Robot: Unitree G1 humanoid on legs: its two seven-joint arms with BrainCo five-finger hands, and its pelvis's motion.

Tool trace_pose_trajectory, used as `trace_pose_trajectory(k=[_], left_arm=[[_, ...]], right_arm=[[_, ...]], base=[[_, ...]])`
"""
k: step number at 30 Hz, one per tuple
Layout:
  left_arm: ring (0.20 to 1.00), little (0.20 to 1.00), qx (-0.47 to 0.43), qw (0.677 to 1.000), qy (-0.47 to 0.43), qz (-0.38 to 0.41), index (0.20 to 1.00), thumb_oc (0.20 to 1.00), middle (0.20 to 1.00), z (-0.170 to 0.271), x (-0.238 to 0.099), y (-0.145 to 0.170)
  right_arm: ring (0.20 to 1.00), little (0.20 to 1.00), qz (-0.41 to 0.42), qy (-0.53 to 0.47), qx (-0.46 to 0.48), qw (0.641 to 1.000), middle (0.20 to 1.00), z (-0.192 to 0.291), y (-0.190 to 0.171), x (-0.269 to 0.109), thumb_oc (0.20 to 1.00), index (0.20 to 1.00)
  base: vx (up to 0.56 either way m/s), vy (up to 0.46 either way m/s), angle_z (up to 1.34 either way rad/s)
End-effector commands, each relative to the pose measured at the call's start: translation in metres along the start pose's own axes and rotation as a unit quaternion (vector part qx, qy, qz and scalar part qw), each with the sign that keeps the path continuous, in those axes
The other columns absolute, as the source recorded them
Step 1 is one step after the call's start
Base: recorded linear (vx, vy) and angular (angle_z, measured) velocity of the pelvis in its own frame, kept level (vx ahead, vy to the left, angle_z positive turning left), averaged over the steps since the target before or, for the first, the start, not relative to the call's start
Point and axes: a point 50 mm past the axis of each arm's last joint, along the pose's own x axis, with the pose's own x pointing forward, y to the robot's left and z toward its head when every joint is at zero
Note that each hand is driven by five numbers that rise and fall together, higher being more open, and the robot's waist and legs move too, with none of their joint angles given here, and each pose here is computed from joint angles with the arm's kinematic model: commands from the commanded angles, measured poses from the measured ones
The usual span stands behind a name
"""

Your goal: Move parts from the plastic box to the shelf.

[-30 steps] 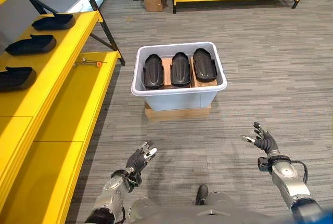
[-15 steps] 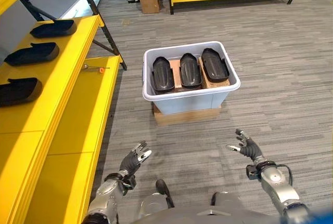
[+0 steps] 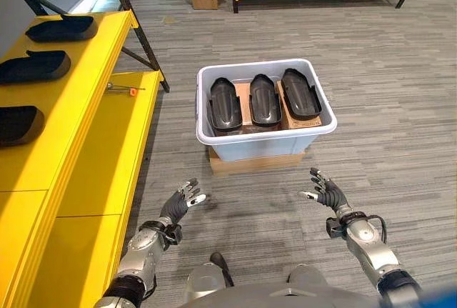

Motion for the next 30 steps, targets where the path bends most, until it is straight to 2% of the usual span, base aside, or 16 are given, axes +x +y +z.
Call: trace_pose_trajectory(k=[1, 13, 18, 30], left_arm=[[1.000, 1.000, 0.018, 0.999, -0.012, -0.027, 1.000, 1.000, 1.000, 0.000, -0.006, -0.009], [1.000, 1.000, 0.048, 0.998, -0.001, -0.049, 1.000, 1.000, 1.000, -0.003, -0.007, -0.019], [1.000, 1.000, 0.025, 0.998, 0.013, -0.050, 1.000, 1.000, 1.000, -0.014, -0.010, -0.023], [1.000, 1.000, 0.018, 0.999, 0.023, -0.042, 1.000, 1.000, 1.000, -0.023, -0.012, -0.021]], right_arm=[[1.000, 1.000, -0.014, -0.041, -0.006, 0.999, 1.000, 0.015, 0.000, 0.001, 1.000, 1.000], [1.000, 1.000, -0.035, -0.054, -0.005, 0.998, 1.000, 0.013, -0.010, -0.004, 1.000, 1.000], [1.000, 1.000, -0.040, -0.027, -0.019, 0.999, 1.000, 0.004, -0.014, -0.006, 1.000, 1.000], [1.000, 1.000, -0.075, -0.040, -0.039, 0.996, 1.000, 0.010, -0.032, -0.007, 1.000, 1.000]], base=[[0.13, 0.135, -0.02], [0.17, -0.215, 0.08], [0.24, -0.193, 0.18], [0.11, -0.155, -0.06]])
